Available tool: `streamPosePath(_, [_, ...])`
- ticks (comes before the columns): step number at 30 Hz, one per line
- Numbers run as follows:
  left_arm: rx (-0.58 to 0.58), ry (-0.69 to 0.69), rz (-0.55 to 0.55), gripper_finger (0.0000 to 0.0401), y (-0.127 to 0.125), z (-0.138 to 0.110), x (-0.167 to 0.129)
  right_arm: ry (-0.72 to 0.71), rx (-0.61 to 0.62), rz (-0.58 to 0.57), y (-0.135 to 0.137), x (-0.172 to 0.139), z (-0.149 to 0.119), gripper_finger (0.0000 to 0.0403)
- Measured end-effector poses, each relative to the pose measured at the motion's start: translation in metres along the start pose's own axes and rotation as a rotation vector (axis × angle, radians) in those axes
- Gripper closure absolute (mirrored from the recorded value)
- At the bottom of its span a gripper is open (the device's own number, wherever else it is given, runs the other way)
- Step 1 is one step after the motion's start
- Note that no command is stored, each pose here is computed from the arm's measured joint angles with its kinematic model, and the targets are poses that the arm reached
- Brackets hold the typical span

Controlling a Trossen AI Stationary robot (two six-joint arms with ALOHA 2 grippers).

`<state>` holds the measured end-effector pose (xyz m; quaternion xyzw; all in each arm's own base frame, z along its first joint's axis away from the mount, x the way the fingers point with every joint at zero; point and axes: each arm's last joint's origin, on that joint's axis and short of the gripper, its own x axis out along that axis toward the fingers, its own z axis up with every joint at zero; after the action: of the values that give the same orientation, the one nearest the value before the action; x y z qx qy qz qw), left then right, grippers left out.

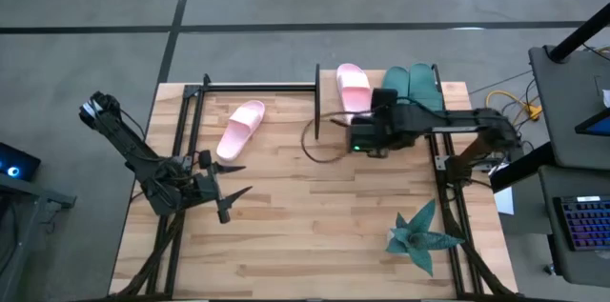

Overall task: Pick and place slides into the shelf
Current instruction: Adjust the slides on the shelf

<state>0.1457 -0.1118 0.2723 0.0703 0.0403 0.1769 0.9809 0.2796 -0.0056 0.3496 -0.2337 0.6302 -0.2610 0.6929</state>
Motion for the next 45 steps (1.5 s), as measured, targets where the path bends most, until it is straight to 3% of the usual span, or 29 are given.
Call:
streamPosePath(3, [0.022,0.01,-0.001,0.0166,-0.004,-0.005,0.002,-0.048,-0.089,0.018,0.003,-0.012,-0.019,0.0211])
streamPosePath(8, [0.006,0.034,0.0,0.0166,-0.01,-0.016,0.004,-0.1,-0.06,0.025,-0.001,-0.019,-0.054,0.0234])
streamPosePath(11, [0.018,0.042,0.002,0.0166,-0.012,-0.02,0.005,-0.151,-0.039,0.031,0.003,-0.012,-0.068,0.0242])
streamPosePath(17, [0.026,0.042,0.036,0.0166,-0.012,-0.022,0.006,-0.157,-0.184,0.008,0.022,0.012,-0.085,0.0245])
streamPosePath(25, [0.025,0.035,0.139,0.0166,-0.008,-0.021,0.005,-0.132,-0.223,-0.065,0.035,0.032,-0.092,0.0234])
streamPosePath(31, [0.025,0.035,0.139,0.0166,-0.008,-0.021,0.005,-0.08,-0.23,-0.253,0.039,0.046,-0.093,0.0235])
streamPosePath(45, [0.026,0.035,0.138,0.0166,-0.008,-0.021,0.005,-0.009,-0.162,-0.207,0.027,0.065,-0.094,0.0274])
